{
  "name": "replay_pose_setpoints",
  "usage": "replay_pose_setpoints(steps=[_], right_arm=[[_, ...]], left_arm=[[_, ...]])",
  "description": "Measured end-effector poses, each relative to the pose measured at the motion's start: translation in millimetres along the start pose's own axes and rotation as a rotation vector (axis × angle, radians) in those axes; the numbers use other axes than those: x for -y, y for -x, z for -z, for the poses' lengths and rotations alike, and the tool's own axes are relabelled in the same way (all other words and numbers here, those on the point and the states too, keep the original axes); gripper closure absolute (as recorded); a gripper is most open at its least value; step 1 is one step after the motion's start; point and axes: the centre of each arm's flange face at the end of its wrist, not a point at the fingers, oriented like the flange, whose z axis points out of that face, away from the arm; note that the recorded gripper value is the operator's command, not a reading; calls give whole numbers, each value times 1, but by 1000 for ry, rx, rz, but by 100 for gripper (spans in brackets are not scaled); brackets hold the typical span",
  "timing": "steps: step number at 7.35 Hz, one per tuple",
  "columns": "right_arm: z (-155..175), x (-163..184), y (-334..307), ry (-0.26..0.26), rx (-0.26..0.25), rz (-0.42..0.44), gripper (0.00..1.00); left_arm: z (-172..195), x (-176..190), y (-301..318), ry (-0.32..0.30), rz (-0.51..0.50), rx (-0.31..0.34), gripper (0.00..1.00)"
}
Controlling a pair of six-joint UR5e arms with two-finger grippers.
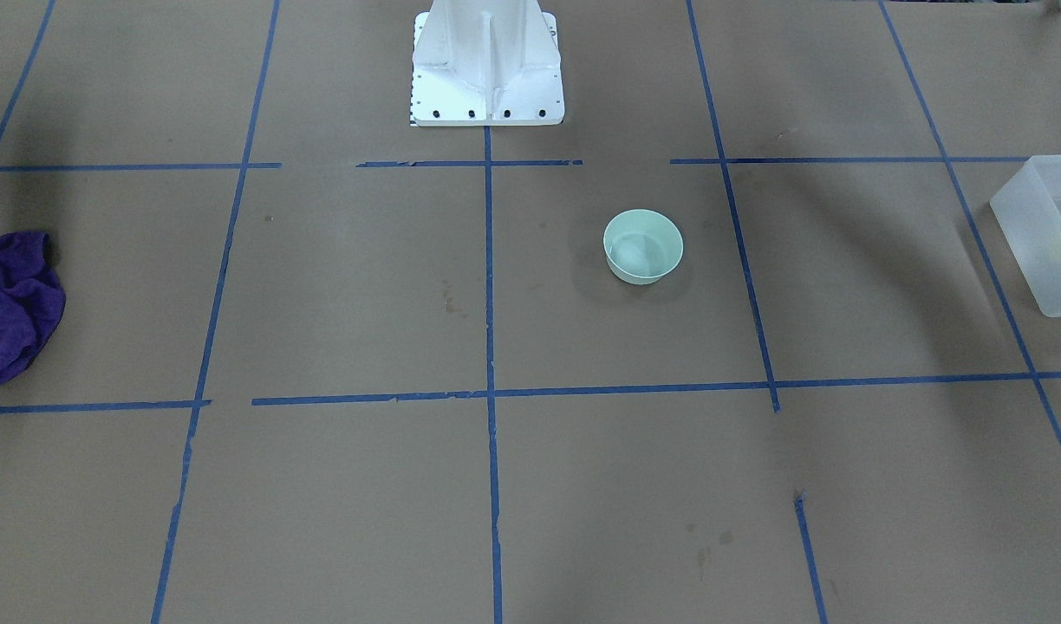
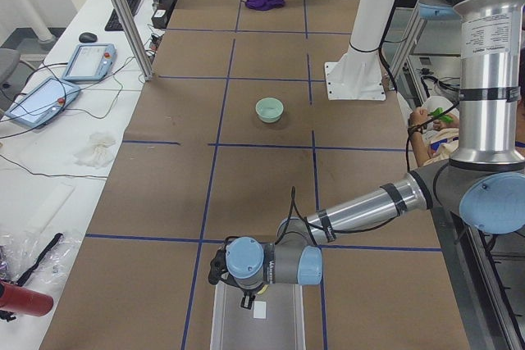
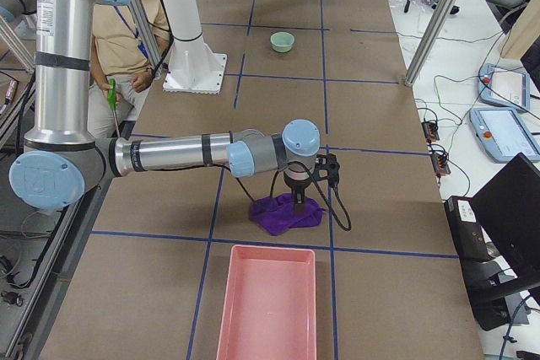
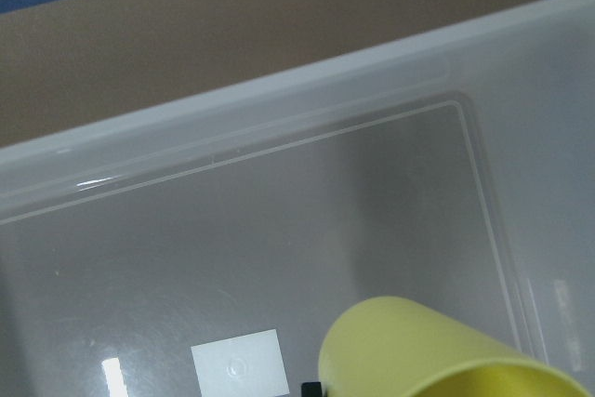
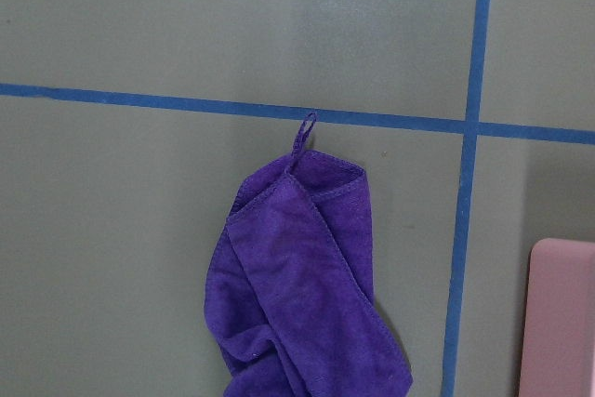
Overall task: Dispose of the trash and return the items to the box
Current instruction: 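Lower the yellow cup into the clear bin and open the left gripper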
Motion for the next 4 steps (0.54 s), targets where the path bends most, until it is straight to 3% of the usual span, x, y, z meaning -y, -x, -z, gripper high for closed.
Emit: replay_pose_setpoints(steps=[2, 4], right_arm=[[-6, -1, 2, 13, -3, 2, 0], [-28, -3, 8, 53, -23, 5, 0]], left_arm=[[8, 15, -7, -15, -19, 6, 45], [40, 46, -31, -75, -73, 24, 34]])
